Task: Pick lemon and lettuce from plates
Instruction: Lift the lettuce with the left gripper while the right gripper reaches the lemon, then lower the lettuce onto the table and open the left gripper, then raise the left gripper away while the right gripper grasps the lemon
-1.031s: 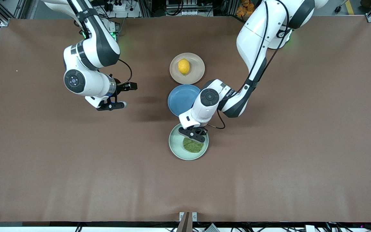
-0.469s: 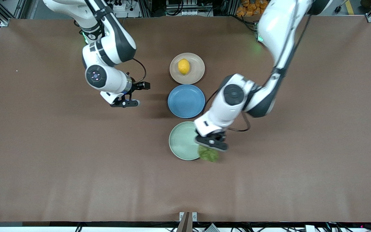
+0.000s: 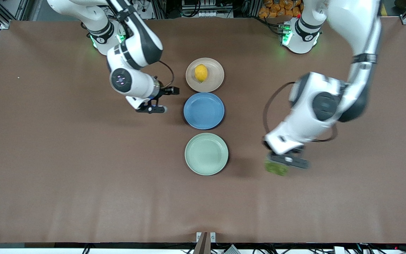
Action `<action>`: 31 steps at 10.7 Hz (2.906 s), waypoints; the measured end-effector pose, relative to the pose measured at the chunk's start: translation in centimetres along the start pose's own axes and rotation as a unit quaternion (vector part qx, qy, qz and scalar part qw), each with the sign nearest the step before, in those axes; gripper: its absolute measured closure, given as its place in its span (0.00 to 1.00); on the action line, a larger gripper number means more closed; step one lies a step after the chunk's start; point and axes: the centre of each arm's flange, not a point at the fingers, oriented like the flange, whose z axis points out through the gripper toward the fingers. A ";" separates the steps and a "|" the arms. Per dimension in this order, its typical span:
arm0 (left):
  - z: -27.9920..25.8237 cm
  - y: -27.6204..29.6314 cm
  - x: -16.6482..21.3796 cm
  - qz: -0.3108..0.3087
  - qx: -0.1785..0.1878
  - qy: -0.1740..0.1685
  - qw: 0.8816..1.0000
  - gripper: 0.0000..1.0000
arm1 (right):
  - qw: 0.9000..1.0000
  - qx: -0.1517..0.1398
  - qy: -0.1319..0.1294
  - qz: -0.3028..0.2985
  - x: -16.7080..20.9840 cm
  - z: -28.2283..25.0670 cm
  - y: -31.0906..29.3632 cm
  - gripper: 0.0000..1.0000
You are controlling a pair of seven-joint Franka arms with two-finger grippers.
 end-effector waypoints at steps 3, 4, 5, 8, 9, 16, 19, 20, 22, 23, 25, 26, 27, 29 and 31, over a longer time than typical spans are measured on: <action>3.2 -10.1 -1.5 -0.028 0.005 -0.038 0.999 0.97 | 1.000 -0.025 -0.001 -0.006 -4.9 4.6 -5.7 0.00; 5.0 -11.5 -2.0 -0.038 0.004 -0.053 0.998 0.97 | 1.000 -0.029 0.005 -0.009 -6.7 6.0 -7.4 0.00; 6.7 -12.6 -2.4 -0.046 0.003 -0.066 0.997 0.97 | 0.999 -0.030 0.016 -0.013 -8.3 7.3 -9.0 0.00; 11.6 -15.4 -3.6 -0.067 -0.001 -0.102 0.993 0.90 | 0.998 -0.052 0.026 -0.028 -12.9 13.4 -12.2 0.00; 12.2 -15.5 -3.7 -0.068 -0.002 -0.105 0.992 0.85 | 0.997 -0.060 0.025 -0.029 -13.4 14.8 -12.3 0.00; 1.9 -17.3 -1.6 -0.080 0.007 -0.039 0.996 0.00 | 0.997 -0.069 0.030 -0.025 -13.0 17.0 -11.6 0.00; -10.5 -18.6 -3.5 -0.094 0.011 -0.037 0.995 0.00 | 0.997 -0.071 0.031 -0.026 -13.1 17.5 -11.6 0.19; -13.6 -19.4 -4.3 -0.102 0.014 -0.024 0.994 0.00 | 0.997 -0.071 0.032 -0.026 -13.1 17.5 -11.6 0.31; -18.4 -20.3 -6.2 -0.114 0.019 -0.007 0.993 0.00 | 0.997 -0.069 0.033 -0.025 -13.1 17.4 -11.6 0.33; -20.5 -19.8 -7.1 -0.113 0.021 -0.002 0.993 0.00 | 0.997 -0.069 0.034 -0.023 -12.9 17.3 -11.6 0.33; -23.9 -18.5 -8.7 -0.108 0.022 0.002 0.994 0.00 | 0.997 -0.058 0.047 -0.003 -10.9 15.3 -11.1 0.33; -25.1 -17.9 -9.5 -0.105 0.022 -0.003 0.994 0.00 | 0.997 -0.062 0.051 0.008 -9.5 13.2 -10.3 0.33; -26.2 -17.3 -10.3 -0.102 0.022 -0.005 0.994 0.00 | 0.996 -0.072 0.057 0.013 -8.1 10.5 -9.2 0.33; -27.9 -16.1 -12.0 -0.098 0.024 -0.002 0.995 0.00 | 0.993 -0.085 0.075 0.029 -5.6 4.5 -6.5 0.33; -28.3 -15.5 -13.2 -0.097 0.026 -0.003 0.995 0.00 | 0.990 -0.089 0.098 0.053 -2.9 0.4 -3.4 0.33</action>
